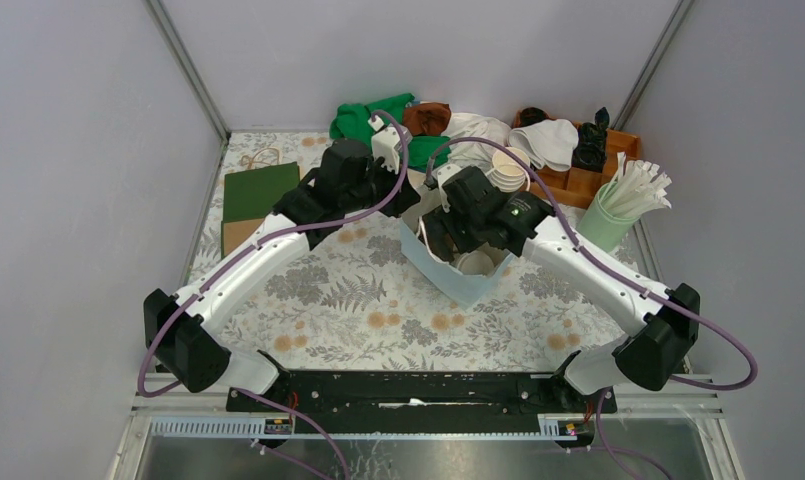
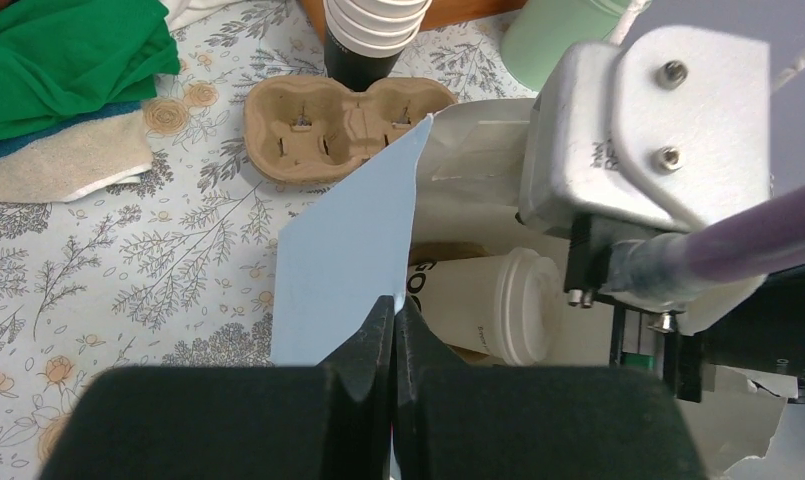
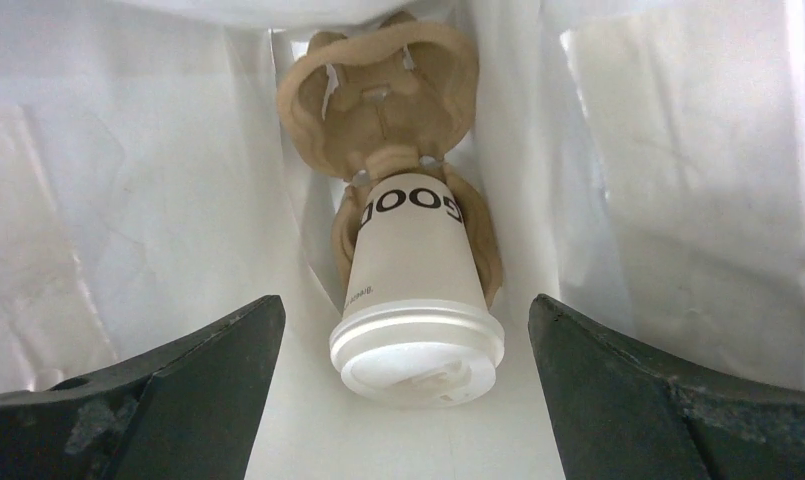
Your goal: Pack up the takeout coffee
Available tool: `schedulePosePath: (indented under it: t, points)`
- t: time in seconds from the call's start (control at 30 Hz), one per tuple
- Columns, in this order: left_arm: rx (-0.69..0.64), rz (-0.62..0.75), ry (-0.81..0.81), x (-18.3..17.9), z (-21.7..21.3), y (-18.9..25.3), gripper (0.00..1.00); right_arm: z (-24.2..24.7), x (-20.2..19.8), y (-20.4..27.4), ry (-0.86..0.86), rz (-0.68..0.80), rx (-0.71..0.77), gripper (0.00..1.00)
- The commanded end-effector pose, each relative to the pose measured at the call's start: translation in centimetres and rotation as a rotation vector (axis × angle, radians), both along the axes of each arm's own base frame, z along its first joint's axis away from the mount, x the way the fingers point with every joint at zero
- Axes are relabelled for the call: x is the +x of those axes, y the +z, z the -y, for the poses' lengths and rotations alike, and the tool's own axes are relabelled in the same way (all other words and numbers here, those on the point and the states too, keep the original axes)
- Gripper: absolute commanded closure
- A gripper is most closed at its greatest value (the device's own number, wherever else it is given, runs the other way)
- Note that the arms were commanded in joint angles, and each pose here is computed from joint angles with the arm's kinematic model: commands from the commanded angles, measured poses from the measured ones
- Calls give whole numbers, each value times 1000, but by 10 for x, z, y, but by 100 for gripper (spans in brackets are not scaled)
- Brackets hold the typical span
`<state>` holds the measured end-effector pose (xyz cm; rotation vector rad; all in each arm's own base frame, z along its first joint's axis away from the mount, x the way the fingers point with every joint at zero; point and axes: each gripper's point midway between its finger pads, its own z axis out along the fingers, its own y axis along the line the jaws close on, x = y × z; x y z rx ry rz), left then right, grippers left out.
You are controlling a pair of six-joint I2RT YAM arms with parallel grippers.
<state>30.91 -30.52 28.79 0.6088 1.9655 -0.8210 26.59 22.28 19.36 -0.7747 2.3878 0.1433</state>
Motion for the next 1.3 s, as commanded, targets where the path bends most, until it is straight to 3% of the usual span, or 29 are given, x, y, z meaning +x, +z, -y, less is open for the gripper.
schedulePosePath:
  t: [0.0,0.27,0.73,1.27]
  points:
    - [-49,71,-24,3,6,29,100,4,7,12,-1,24,-13,0]
    - [-49,58,-8,1,3,23,100,0,10,30,1,46,30,3]
    - [-5,5,127,31,-17,-1,100,-25,34,95,24,184,190,6]
    - [73,16,326,70,-58,-27,100,-54,68,182,110,466,333,4]
